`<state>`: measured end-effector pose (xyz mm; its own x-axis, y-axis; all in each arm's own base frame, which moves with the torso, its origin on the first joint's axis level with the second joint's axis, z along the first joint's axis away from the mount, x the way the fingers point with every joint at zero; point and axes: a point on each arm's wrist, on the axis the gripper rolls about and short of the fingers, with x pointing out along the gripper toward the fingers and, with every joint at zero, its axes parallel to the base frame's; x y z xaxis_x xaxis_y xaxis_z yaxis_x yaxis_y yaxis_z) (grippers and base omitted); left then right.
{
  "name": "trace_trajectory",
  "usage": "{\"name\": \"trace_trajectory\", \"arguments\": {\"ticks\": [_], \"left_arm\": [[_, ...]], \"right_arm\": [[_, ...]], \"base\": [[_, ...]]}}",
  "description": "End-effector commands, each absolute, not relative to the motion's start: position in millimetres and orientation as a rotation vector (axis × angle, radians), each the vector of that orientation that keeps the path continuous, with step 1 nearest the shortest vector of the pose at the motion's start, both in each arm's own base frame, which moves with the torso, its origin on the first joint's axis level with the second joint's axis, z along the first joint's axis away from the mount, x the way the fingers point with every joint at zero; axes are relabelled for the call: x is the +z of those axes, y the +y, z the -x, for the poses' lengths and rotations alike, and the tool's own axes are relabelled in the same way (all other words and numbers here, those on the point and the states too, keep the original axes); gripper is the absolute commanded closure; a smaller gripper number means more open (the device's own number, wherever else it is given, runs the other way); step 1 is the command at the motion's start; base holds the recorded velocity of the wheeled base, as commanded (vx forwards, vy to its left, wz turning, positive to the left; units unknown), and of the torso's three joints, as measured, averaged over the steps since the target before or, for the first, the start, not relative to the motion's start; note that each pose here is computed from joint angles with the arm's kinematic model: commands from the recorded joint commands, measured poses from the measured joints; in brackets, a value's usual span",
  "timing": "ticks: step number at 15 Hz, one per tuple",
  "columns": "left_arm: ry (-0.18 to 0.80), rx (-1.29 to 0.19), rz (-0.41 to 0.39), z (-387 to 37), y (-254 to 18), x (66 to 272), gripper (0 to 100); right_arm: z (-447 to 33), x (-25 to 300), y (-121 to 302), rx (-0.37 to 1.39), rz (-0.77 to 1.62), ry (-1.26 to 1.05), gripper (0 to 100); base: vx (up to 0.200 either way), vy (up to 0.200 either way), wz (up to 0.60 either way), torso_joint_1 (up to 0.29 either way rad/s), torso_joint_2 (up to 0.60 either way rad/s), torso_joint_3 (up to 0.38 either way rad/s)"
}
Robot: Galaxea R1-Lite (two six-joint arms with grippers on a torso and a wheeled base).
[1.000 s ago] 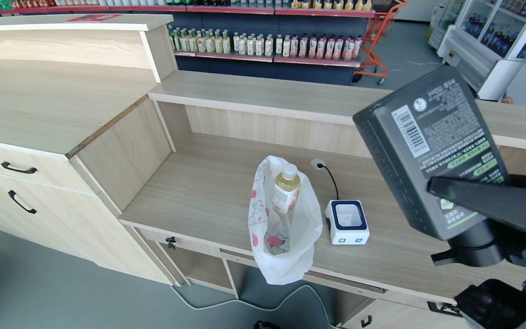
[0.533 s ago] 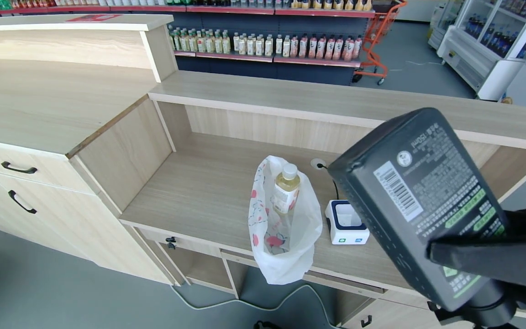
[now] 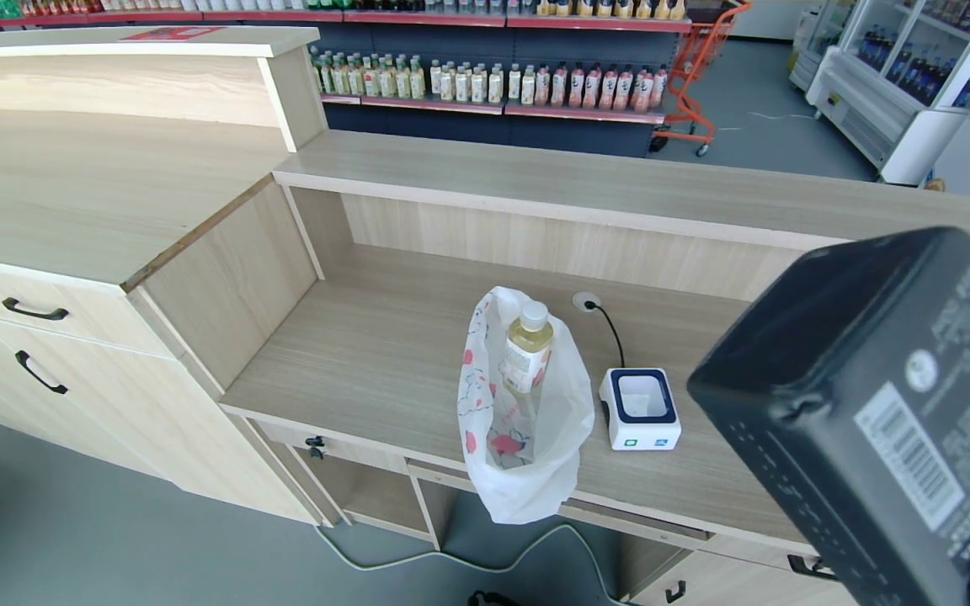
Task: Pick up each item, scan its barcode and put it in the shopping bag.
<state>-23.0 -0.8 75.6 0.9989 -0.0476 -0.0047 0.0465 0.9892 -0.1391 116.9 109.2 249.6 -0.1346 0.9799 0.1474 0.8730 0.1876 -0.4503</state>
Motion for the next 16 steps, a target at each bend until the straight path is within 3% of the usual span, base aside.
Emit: {"name": "trace_trajectory", "arguments": {"ticks": [1, 16], "left_arm": [[0.006, -0.047, 0.14, 23.1, -0.8, 75.7, 0], [0.008, -0.047, 0.14, 23.1, -0.8, 75.5, 0]], "right_arm": [[-108.7, 254.3, 101.0, 0.325, 1.753, -2.077, 100], [-105.1, 253.9, 98.7, 0.334, 1.741, -2.098, 100]], "base": [[0.0, 0.0, 0.0, 0.0, 0.0, 0.0], [0.0, 0.0, 0.0, 0.0, 0.0, 0.0]]}}
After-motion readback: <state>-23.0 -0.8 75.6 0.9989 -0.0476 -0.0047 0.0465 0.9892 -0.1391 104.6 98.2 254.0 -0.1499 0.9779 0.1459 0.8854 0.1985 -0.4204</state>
